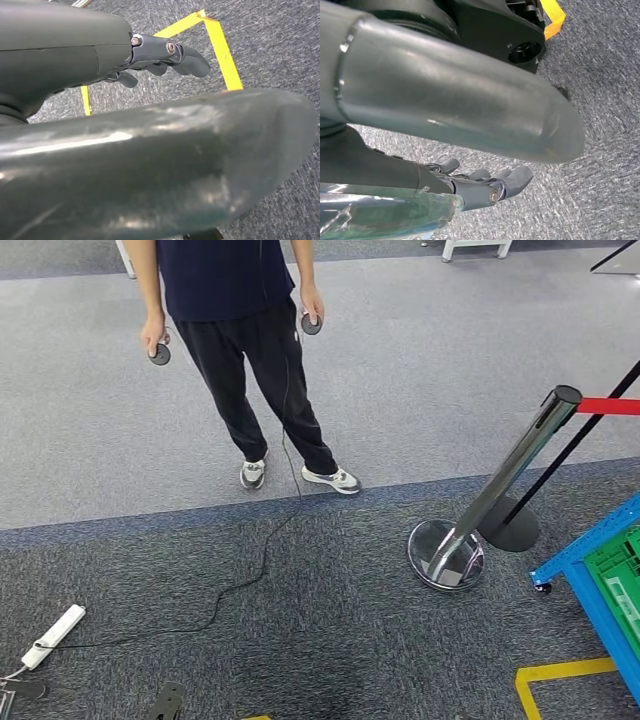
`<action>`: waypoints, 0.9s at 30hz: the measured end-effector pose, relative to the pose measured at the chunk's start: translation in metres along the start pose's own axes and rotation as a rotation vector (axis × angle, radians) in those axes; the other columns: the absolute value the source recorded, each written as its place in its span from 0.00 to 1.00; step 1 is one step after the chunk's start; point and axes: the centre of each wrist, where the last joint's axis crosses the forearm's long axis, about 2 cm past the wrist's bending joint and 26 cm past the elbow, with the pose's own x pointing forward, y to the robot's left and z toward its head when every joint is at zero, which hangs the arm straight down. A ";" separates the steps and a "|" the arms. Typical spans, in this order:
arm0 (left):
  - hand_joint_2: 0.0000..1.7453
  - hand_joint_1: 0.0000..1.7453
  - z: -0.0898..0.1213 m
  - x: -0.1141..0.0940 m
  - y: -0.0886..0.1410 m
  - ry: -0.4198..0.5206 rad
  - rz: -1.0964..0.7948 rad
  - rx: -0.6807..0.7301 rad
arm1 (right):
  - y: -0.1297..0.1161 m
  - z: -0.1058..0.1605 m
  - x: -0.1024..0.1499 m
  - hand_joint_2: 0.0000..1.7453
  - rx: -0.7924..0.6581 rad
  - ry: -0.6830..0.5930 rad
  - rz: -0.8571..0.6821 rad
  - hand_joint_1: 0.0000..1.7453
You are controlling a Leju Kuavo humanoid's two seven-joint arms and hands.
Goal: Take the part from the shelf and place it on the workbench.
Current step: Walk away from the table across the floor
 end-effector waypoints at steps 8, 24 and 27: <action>0.00 0.00 0.000 0.000 0.000 -0.001 -0.003 -0.001 | 0.000 0.000 -0.001 0.00 0.000 0.002 0.000 0.00; 0.00 0.00 0.000 0.000 0.000 -0.002 -0.007 -0.005 | 0.000 0.000 -0.002 0.00 0.000 0.003 0.001 0.00; 0.00 0.00 0.000 0.000 0.000 -0.002 -0.007 -0.005 | 0.000 0.000 -0.002 0.00 0.000 0.003 0.001 0.00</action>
